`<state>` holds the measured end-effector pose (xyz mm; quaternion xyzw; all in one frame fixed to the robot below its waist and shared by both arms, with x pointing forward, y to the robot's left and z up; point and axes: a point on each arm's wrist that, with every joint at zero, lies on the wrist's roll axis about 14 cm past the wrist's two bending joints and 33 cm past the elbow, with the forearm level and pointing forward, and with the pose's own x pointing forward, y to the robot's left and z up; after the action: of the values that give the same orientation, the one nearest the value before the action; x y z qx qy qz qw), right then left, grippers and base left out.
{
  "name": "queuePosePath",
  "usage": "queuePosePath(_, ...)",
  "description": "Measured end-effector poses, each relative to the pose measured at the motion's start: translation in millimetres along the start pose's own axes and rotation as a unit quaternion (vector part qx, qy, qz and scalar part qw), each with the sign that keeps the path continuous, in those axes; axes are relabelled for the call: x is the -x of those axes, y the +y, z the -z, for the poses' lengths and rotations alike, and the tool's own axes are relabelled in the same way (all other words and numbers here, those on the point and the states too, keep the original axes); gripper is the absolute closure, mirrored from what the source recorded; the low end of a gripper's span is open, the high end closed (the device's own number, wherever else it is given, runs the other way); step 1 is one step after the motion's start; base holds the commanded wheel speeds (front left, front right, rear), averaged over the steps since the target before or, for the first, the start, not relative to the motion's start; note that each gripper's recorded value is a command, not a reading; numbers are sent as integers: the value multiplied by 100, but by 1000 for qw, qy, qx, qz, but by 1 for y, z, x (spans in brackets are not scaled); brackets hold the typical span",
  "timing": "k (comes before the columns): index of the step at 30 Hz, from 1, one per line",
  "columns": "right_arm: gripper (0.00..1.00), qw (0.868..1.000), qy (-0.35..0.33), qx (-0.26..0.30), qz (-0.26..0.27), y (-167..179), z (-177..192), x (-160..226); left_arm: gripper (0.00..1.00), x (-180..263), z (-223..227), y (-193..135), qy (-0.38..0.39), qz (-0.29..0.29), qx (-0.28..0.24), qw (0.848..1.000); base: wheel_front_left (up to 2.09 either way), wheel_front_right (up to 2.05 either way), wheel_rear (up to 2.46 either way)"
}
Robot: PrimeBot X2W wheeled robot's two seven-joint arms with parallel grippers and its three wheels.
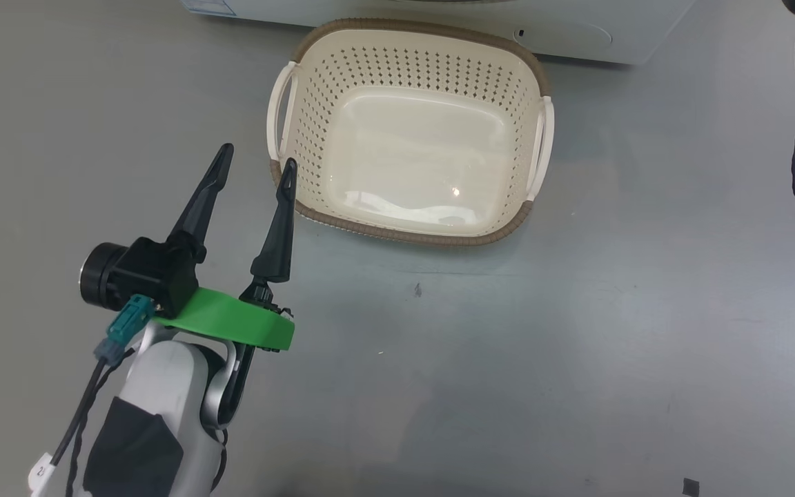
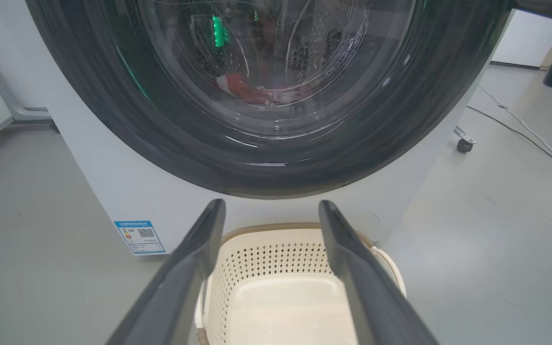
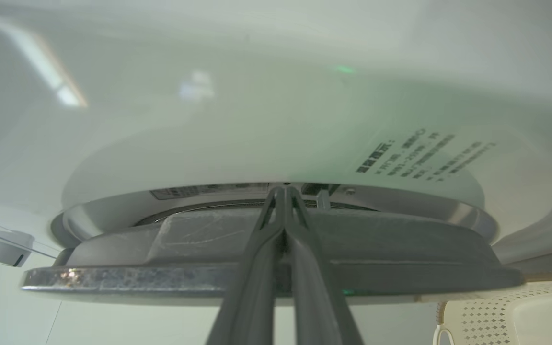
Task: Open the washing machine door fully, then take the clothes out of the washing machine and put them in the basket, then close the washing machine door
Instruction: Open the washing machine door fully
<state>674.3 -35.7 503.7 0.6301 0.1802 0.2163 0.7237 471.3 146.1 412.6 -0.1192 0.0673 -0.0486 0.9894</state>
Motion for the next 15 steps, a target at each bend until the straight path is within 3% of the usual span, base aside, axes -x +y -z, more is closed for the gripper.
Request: queuePosePath(15, 100, 999, 46, -2, 17, -6, 11, -16, 0, -1, 1, 5, 0, -9, 2, 1000, 0, 0, 0)
